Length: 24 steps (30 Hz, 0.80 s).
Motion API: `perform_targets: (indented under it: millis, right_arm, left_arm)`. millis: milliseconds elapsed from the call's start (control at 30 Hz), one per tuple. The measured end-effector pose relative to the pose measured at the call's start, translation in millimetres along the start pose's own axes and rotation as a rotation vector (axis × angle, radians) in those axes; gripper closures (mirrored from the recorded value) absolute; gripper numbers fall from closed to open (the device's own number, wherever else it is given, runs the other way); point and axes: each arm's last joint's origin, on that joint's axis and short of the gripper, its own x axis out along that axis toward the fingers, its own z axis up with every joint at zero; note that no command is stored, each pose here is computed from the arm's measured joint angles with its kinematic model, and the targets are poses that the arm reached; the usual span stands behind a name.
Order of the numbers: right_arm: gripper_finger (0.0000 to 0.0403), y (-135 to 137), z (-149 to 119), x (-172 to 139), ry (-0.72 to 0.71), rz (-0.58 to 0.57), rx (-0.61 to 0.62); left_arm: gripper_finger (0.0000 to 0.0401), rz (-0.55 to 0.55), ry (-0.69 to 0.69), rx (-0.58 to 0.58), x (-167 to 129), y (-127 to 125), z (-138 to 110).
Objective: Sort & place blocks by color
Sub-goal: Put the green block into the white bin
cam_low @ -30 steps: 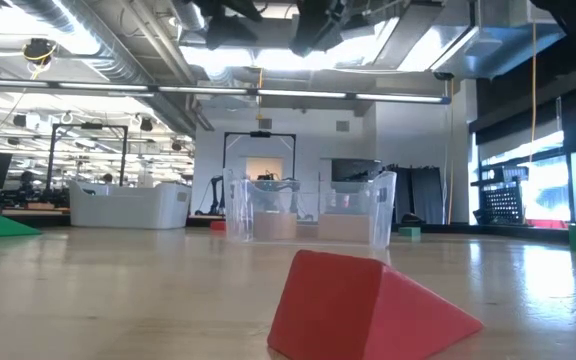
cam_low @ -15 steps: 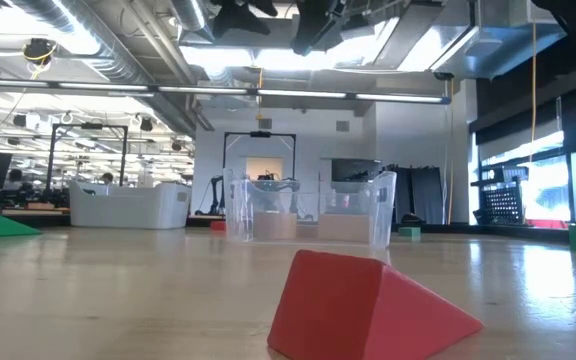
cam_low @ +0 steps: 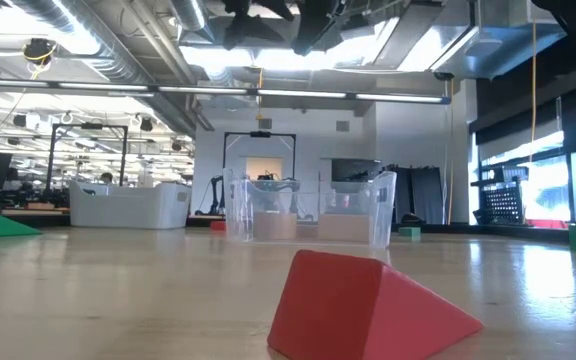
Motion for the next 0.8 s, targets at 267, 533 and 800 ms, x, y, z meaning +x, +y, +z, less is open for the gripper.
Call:
perform_targets:
  millis: [267, 533, 800]
  right_arm:
    - [0.023, 2, 0, -1, -0.001, 0.001, -0.031]
    - [0.023, 5, 2, -2, -0.012, 0.003, -0.039]
    - [0.023, 6, 2, -3, -0.014, 0.001, -0.035]
  left_arm:
    - [0.0215, -0.007, 0.011, 0.018, 6, 3, 0]
    - [0.0215, -0.037, 0.039, 0.01, 13, 7, -1]
    - [0.0215, -0.023, 0.035, 0.013, 15, 8, -1]
